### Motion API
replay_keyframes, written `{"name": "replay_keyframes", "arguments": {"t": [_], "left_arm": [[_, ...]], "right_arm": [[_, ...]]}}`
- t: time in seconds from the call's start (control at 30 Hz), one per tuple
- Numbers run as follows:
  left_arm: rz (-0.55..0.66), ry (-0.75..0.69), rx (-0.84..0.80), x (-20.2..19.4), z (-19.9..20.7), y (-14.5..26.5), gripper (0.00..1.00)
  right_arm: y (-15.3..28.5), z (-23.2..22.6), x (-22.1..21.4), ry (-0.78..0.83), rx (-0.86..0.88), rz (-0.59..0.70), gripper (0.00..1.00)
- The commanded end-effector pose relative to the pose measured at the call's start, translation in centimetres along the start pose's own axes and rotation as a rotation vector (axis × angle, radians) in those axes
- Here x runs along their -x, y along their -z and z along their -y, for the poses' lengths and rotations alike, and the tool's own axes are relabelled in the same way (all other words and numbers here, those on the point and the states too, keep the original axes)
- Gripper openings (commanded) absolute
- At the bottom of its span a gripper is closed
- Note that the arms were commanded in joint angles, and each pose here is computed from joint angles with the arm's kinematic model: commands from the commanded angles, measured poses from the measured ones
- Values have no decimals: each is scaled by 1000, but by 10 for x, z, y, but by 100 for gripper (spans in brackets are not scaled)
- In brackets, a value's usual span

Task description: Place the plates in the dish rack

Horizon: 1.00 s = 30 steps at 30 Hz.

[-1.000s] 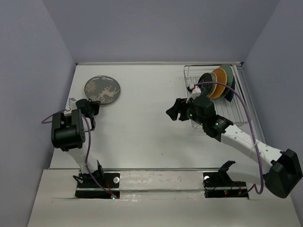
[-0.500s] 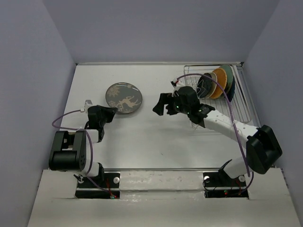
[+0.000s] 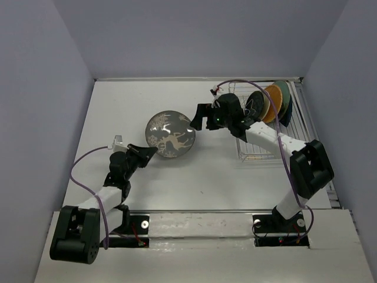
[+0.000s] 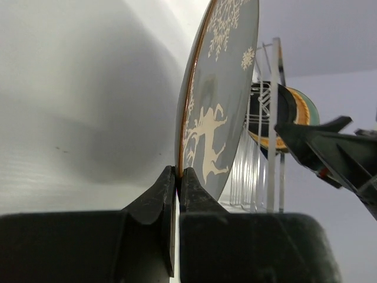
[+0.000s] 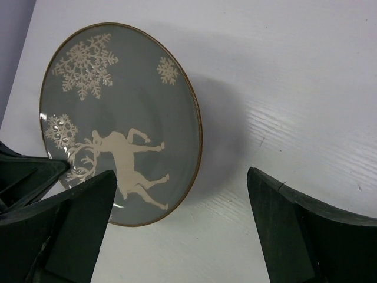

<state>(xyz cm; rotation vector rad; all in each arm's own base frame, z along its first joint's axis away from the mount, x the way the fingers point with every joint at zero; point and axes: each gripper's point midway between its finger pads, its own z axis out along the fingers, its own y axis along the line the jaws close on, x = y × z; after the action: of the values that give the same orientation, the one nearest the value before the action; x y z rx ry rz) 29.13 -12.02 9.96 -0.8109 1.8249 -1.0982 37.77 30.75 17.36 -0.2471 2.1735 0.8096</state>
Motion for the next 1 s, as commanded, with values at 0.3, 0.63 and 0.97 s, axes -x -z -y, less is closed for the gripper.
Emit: {"name": "replay_keyframes", "arguments": {"t": [0.3,0.63,0.97], "left_arm": [[-77,-117,-448,-11,100,47,6],[-96,-181,-472,-10,117,52,45],[-131,-492,-458,-1,157,72,99]], "right_arm": [[2,-38,-34,-73,252,-78,92],[40,-89,-30,-130,570,-18,7],[136,-19,113,-31,8,481,7]]}}
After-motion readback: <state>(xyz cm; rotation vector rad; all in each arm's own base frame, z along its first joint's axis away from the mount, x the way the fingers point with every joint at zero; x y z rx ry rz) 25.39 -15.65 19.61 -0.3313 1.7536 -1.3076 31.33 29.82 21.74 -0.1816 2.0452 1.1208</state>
